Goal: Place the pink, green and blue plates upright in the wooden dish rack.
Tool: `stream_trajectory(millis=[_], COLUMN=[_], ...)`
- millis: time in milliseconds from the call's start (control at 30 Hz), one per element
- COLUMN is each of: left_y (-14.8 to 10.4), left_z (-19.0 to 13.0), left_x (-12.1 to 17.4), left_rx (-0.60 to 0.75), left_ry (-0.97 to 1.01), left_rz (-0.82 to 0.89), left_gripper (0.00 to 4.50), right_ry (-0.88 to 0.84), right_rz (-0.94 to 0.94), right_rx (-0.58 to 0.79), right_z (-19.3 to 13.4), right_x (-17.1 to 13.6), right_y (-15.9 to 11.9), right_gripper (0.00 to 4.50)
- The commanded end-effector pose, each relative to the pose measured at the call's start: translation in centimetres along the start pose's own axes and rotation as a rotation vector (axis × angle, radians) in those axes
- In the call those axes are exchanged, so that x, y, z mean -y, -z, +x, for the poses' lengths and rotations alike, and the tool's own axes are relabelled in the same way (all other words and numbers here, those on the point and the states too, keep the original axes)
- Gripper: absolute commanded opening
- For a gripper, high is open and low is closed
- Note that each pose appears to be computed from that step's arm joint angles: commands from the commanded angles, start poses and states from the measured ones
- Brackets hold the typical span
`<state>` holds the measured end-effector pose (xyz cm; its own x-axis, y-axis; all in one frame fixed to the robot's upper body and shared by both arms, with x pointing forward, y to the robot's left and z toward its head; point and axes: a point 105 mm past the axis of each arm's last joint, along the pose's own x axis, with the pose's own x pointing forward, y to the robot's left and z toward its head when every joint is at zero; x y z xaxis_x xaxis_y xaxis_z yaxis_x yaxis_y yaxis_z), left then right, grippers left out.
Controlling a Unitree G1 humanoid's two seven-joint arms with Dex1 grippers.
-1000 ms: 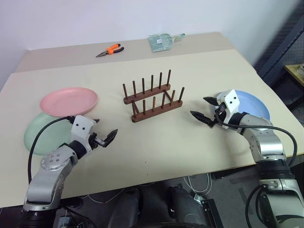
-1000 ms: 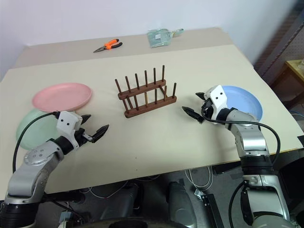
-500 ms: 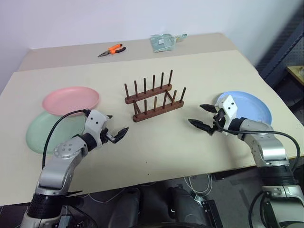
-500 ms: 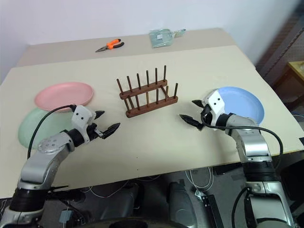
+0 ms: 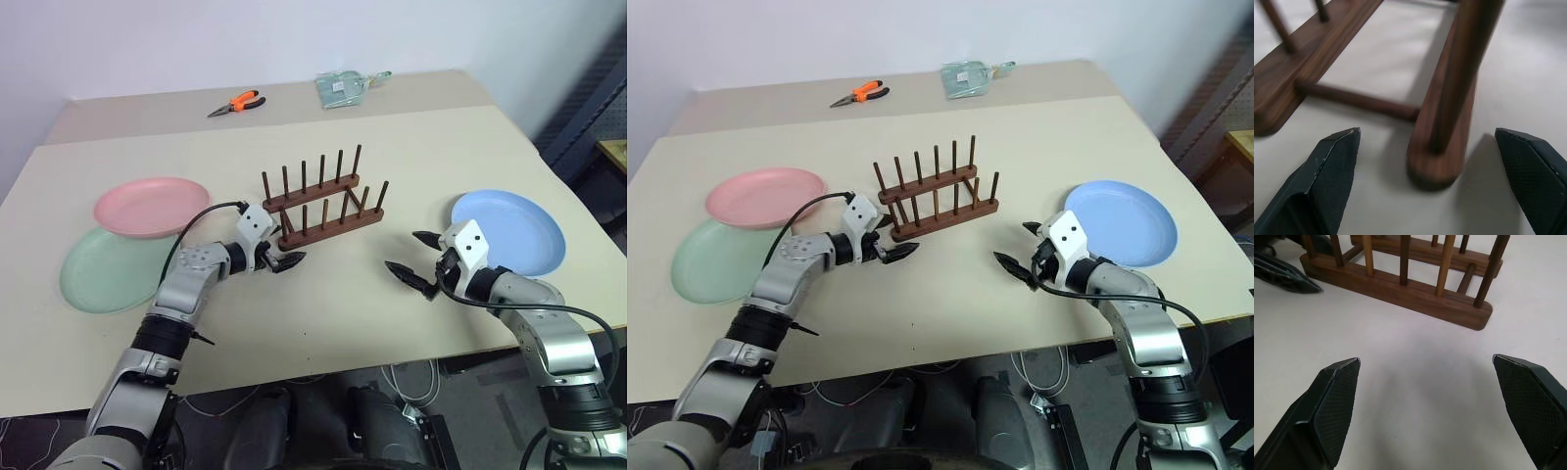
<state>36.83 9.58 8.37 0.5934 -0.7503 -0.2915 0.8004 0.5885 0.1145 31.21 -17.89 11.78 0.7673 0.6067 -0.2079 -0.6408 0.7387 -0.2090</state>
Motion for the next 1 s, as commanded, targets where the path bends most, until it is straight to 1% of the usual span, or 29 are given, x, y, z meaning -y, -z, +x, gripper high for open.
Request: stream_trajectory(millis=[33, 100, 167, 367, 500, 567, 600, 633, 667, 700, 733, 800, 933, 1000], left_y=[1.6, 1.8, 1.8, 1.2, 0.9, 1.0, 1.0, 1.0, 1.0, 1.2, 1.5, 2.1, 3.4, 4.0], left_z=[0.4, 0.2, -0.1, -1.3, -2.8, -3.5, -3.6, -3.7, -3.8, -3.9, -3.9, -4.3, -6.5, -8.0], left_x=[1.3, 1.6, 1.9, 3.8, 5.5, 5.9, 5.8, 5.7, 5.5, 5.2, 4.7, 3.7, 3.0, 3.4], left_rx=[-0.039, -0.037, -0.035, -0.011, -0.027, -0.046, -0.049, -0.050, -0.049, -0.057, -0.075, -0.109, -0.177, -0.211], left_ry=[0.055, 0.060, 0.074, 0.169, 0.294, 0.334, 0.338, 0.338, 0.336, 0.324, 0.298, 0.240, 0.175, 0.169], left_rz=[-0.021, -0.015, -0.001, 0.063, 0.142, 0.168, 0.172, 0.173, 0.171, 0.175, 0.186, 0.180, 0.121, 0.071], left_gripper=[2.76, 1.73, 0.83, 0.78, 0.78, 0.78, 1.58, 1.82, 2.21, 2.82, 3.22, 4.19, 4.19, 4.26], right_ry=[0.023, 0.021, 0.016, 0.013, 0.050, 0.068, 0.076, 0.080, 0.082, 0.084, 0.085, 0.082, 0.054, 0.036], right_rz=[-0.028, -0.029, -0.029, -0.044, -0.059, -0.066, -0.067, -0.067, -0.067, -0.067, -0.069, -0.069, -0.070, -0.078], right_rx=[0.059, 0.062, 0.060, 0.024, -0.005, -0.018, -0.023, -0.025, -0.028, -0.033, -0.040, -0.049, -0.065, -0.082], right_z=[-0.1, -0.1, 0.0, -0.7, -1.6, -2.0, -2.2, -2.3, -2.4, -2.4, -2.5, -2.6, -2.6, -2.6], right_x=[0.1, -0.1, -0.2, 0.5, 1.8, 2.4, 2.7, 2.9, 2.9, 2.9, 2.9, 2.7, 2.1, 1.8], right_y=[-1.6, -1.7, -1.6, -1.0, -0.5, -0.3, -0.2, -0.1, 0.0, 0.2, 0.4, 0.7, 1.1, 1.5], right_gripper=[4.50, 4.50, 4.50, 4.50, 4.50, 4.50, 4.50, 4.50, 4.50, 4.50, 4.50, 4.50, 4.50, 3.96])
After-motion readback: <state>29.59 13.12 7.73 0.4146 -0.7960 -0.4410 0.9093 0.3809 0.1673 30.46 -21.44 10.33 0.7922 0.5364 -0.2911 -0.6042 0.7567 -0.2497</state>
